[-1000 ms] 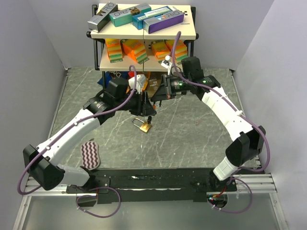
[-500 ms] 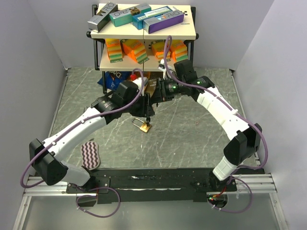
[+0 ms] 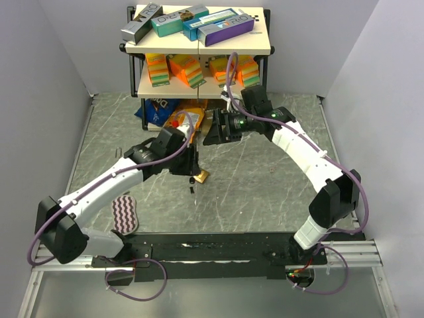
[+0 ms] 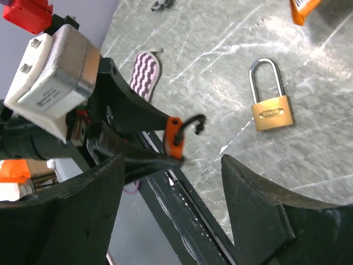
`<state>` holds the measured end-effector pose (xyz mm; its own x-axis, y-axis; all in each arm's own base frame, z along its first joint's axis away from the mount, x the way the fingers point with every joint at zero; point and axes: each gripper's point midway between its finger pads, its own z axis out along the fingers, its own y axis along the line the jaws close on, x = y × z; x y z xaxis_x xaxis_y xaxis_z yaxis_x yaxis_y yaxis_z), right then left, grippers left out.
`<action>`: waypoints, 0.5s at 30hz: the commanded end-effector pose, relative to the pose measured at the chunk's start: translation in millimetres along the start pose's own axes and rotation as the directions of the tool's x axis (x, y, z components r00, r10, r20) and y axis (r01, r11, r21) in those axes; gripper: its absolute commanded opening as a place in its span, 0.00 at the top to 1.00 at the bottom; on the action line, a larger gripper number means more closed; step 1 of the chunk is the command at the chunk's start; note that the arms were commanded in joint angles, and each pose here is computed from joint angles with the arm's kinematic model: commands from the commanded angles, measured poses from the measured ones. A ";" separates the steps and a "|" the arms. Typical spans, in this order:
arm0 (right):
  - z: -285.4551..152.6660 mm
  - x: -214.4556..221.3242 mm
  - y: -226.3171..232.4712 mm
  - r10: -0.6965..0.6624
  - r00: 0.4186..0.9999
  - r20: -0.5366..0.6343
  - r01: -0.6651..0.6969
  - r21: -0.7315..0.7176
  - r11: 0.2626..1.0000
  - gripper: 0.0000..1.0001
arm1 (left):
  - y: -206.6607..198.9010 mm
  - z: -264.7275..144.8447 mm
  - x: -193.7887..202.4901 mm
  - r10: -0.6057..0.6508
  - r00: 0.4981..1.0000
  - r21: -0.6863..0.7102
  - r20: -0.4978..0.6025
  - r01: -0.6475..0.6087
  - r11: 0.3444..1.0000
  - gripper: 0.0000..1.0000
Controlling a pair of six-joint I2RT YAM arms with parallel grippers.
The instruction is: Unlock with the key
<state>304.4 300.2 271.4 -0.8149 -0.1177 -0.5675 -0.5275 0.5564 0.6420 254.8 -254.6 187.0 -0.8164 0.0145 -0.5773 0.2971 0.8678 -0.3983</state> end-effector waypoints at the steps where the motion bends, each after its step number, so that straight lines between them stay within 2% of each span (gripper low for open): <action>1: -17.1 -13.0 4.5 -0.015 0.997 0.075 0.015 0.006 1.000 0.23 | 29.1 -6.4 4.6 -0.054 0.999 -0.041 0.007 0.055 0.998 0.99; 4: -18.8 -12.3 0.3 -0.005 0.996 0.084 0.004 0.009 1.000 0.23 | 59.6 -1.9 16.9 -0.101 0.995 -0.090 -0.027 0.098 0.991 0.99; 7: -19.2 -10.5 -2.1 0.004 0.996 0.084 -0.004 0.007 1.000 0.23 | 73.9 1.7 29.1 -0.122 0.990 -0.077 -0.064 0.117 0.990 0.99; 10: -19.0 -8.9 -3.4 0.006 0.997 0.082 -0.007 0.007 1.000 0.23 | 73.3 6.9 38.4 -0.099 0.990 -0.014 -0.100 0.098 0.995 0.99; 12: -19.1 -8.6 -5.0 0.010 0.997 0.082 -0.011 0.010 1.000 0.23 | 59.2 9.1 41.4 -0.069 0.990 0.094 -0.123 0.081 0.992 0.99; 15: -19.0 -7.6 -5.0 0.010 0.997 0.079 -0.011 0.008 1.000 0.23 | 64.3 19.0 56.0 -0.085 0.979 0.128 -0.188 0.110 0.986 0.99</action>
<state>312.2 286.2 255.2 -0.8385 -0.0780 -0.5393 -0.4751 0.5896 0.6532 235.1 -183.8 103.9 -0.9295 -0.0231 -0.3682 0.1457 0.8939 -0.4240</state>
